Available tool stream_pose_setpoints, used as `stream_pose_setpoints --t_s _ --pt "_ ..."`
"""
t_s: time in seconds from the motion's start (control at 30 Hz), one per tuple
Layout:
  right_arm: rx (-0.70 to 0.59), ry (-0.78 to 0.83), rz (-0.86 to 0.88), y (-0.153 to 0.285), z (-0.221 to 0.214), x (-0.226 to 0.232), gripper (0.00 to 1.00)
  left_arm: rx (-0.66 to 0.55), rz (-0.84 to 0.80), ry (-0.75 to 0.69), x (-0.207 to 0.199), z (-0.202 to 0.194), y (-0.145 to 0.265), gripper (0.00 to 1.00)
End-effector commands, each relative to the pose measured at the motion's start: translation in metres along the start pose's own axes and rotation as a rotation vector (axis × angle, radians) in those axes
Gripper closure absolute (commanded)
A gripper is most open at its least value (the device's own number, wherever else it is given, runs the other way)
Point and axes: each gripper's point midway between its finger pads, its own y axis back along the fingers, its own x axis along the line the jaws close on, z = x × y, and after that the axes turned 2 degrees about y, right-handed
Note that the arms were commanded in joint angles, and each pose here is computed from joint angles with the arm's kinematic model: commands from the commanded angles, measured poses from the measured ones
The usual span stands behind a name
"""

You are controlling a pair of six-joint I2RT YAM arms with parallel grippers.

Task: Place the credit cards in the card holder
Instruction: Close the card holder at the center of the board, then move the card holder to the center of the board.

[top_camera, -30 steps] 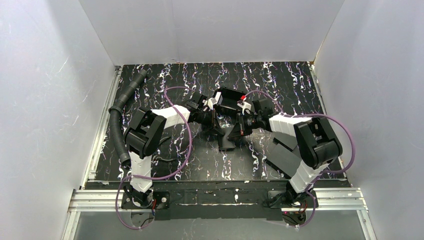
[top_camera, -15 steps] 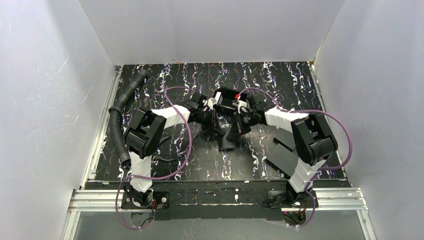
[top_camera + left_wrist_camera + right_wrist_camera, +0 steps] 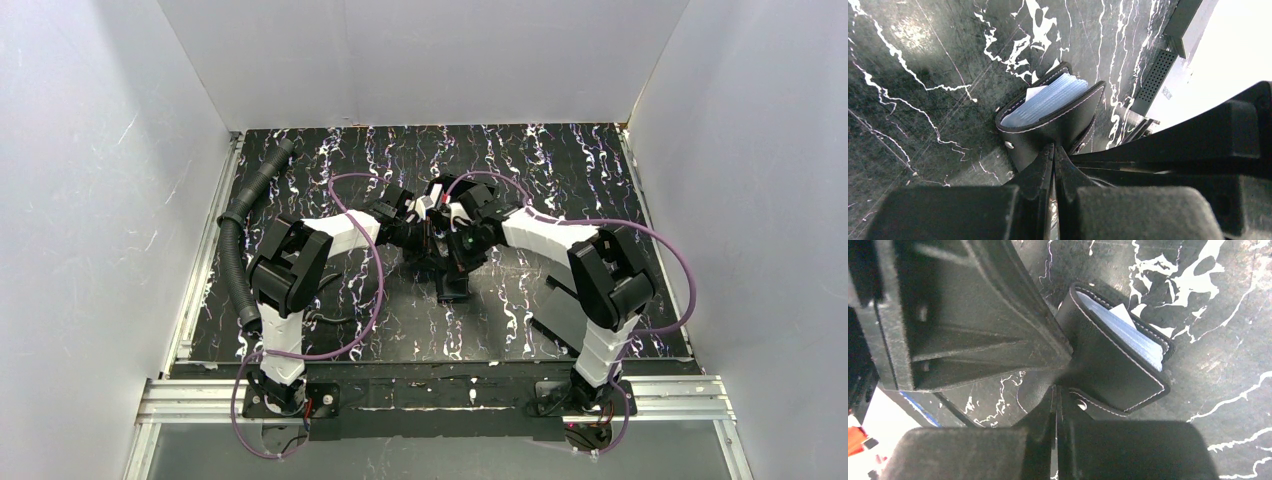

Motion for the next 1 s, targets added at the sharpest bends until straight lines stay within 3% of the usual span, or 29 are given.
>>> stream_pose_setpoints --t_s 0.0,0.2,0.37,0.5,0.67,0.8,0.83,0.87,0.97 --pt "0.238 -0.009 -0.280 -0.051 -0.081 -0.054 0.99 0.102 0.166 0.042 0.046 -0.040 -0.021 1.00" --pt "0.180 -0.044 -0.247 -0.049 -0.070 -0.044 0.97 0.097 0.172 0.031 0.043 -0.039 -0.018 1.00" --pt "0.074 0.000 -0.115 -0.017 -0.029 -0.007 0.59 0.085 0.152 0.007 0.027 -0.029 -0.007 0.98" --pt "-0.008 0.051 -0.049 0.019 -0.001 0.020 0.43 0.036 0.096 -0.028 -0.003 -0.010 0.017 0.90" --pt "-0.091 0.100 -0.055 0.062 0.021 0.032 0.31 -0.030 0.007 -0.057 -0.041 0.013 0.058 0.74" --pt "-0.186 0.033 -0.102 0.084 0.027 -0.003 0.17 -0.089 -0.044 -0.114 -0.062 0.004 0.122 0.54" --pt "-0.214 -0.033 -0.065 0.073 0.029 -0.018 0.15 -0.123 -0.039 -0.142 -0.065 -0.005 0.144 0.49" --pt "-0.243 -0.087 -0.021 0.063 0.031 -0.029 0.14 -0.149 -0.020 -0.180 -0.069 -0.016 0.164 0.21" --pt "-0.276 -0.114 -0.045 0.042 0.028 -0.045 0.17 -0.209 -0.008 -0.204 -0.075 -0.033 0.190 0.15"
